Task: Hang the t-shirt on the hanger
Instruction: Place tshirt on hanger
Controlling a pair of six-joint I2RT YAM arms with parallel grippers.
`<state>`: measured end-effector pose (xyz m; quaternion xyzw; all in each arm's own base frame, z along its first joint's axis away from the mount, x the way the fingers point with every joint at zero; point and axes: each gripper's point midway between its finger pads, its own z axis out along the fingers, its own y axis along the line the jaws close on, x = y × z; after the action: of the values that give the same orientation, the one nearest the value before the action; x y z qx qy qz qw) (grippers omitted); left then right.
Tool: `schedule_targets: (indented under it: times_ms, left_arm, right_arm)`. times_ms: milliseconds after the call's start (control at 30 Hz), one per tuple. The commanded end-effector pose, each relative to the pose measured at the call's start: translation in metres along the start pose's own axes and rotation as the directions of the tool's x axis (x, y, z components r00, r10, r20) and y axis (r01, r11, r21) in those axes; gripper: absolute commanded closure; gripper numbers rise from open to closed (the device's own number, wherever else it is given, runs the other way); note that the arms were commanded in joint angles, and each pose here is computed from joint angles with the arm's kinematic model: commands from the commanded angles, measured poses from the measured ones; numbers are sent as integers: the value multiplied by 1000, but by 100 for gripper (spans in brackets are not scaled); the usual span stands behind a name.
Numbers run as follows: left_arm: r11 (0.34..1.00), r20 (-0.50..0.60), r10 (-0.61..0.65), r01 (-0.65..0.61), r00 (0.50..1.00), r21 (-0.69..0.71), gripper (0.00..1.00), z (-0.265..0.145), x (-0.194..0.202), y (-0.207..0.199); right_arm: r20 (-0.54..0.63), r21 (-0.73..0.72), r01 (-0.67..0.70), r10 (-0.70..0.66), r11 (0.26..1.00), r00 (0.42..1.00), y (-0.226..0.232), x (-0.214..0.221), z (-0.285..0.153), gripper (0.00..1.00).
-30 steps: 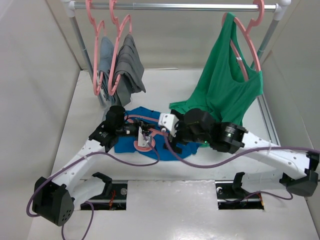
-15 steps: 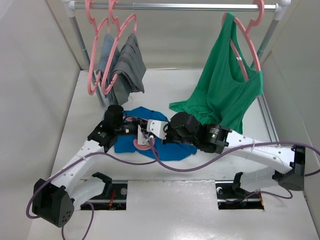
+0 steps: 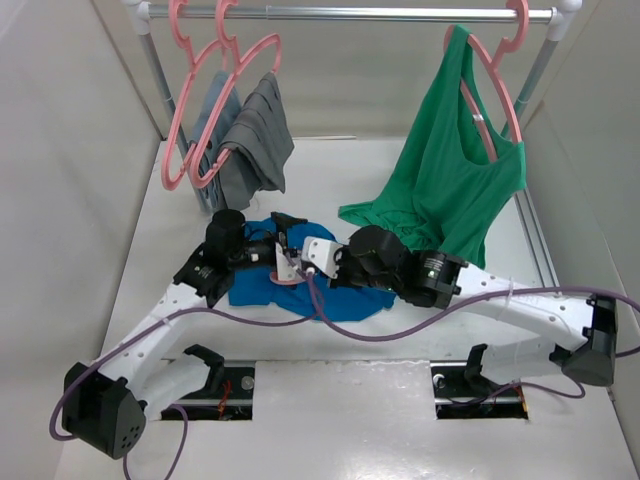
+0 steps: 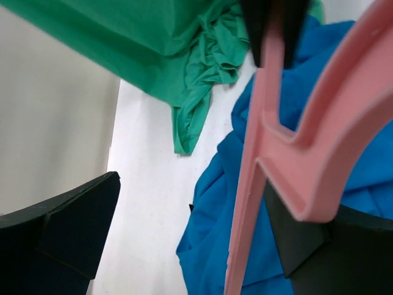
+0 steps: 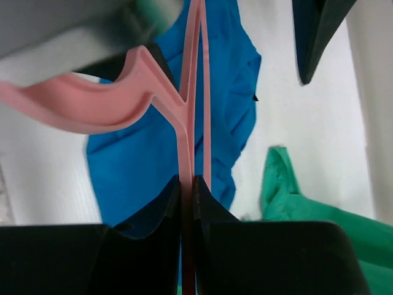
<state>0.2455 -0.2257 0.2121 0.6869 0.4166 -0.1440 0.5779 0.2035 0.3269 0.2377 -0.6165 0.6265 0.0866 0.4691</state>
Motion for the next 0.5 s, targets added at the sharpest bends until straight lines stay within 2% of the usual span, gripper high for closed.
schedule_targets:
  times_ms: [0,200,233,300,467]
  left_arm:
    - [991,77,-65,74,995,-115,0,-11,-33,29]
    - [947,103,-238,255,966,-196,0,-22,-32,22]
    - [932,112,-281,299,953,-205,0,-23,-31,20]
    - [910,83,-333,343,939,-234,0,-22,-19,17]
    - [860,-84,-486,459,870,-223,3,-11,26,1]
  right_arm:
    - [-17,167,-185,191,968,981,-39,30,-24,100]
    - [-14,269,-369,387,890,922,-61,84,-48,100]
    - [27,280,-393,402,876,915,-67,82,-58,100]
    - [49,285,-411,415,866,908,-72,85,-65,100]
    - [97,299,-453,446,840,890,-88,93,-73,100]
